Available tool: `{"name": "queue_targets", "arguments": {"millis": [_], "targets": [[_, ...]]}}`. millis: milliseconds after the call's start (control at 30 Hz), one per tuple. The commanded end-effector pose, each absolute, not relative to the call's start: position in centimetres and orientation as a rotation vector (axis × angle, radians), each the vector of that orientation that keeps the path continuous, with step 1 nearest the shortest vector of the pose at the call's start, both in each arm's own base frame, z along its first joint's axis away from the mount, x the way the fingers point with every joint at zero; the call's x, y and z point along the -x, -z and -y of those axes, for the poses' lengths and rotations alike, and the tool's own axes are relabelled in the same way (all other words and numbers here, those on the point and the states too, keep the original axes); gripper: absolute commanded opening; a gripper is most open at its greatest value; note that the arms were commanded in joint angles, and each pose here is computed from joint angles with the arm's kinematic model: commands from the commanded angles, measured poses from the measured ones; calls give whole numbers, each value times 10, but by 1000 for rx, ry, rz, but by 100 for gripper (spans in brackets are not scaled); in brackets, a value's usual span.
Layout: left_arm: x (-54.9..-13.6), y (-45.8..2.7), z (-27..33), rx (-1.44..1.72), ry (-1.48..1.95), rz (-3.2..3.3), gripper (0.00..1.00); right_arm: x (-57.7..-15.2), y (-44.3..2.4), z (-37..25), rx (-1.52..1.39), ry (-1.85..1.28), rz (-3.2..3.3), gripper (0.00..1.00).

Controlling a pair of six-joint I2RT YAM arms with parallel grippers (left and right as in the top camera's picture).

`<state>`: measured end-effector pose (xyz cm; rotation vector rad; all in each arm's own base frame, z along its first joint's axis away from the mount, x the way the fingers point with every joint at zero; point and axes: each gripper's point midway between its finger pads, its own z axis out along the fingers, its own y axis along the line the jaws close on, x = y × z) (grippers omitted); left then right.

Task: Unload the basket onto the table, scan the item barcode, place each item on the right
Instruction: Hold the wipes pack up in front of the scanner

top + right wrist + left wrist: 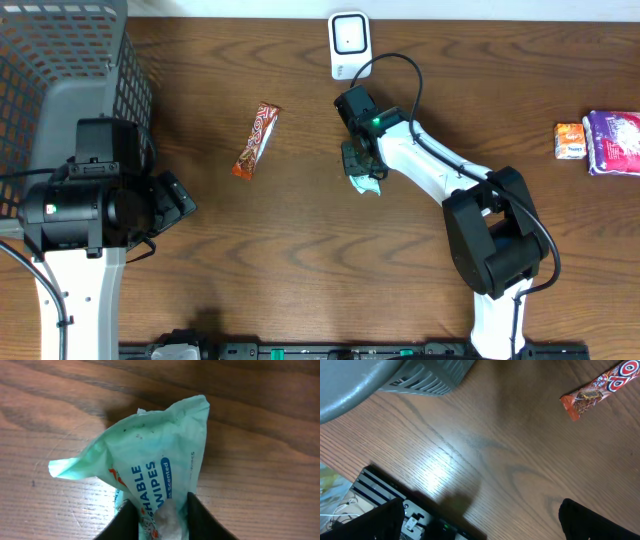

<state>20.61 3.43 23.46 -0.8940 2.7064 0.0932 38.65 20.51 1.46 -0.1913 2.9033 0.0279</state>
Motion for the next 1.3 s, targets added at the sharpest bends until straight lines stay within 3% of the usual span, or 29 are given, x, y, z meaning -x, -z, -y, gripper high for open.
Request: {"name": "queue_targets", "arguments": {"millis": [0, 33, 433, 733, 1267], "targets": [[-205, -235, -38, 915, -115, -2697, 98, -381, -13, -206, 187, -60, -2920, 7], [-205, -235, -38, 916, -115, -2697, 98, -382, -13, -206, 186, -60, -2920, 1], [-205, -235, -38, 915, -115, -2697, 98, -385, -17, -208, 186, -67, -2910, 1], [-205, -235, -38, 915, -115, -2697, 98, -409, -45, -218, 172, -95, -2823, 1], [-205, -235, -38, 916, -115, -2697, 98, -509, -116, -233, 96, -128, -2346, 1]]}}
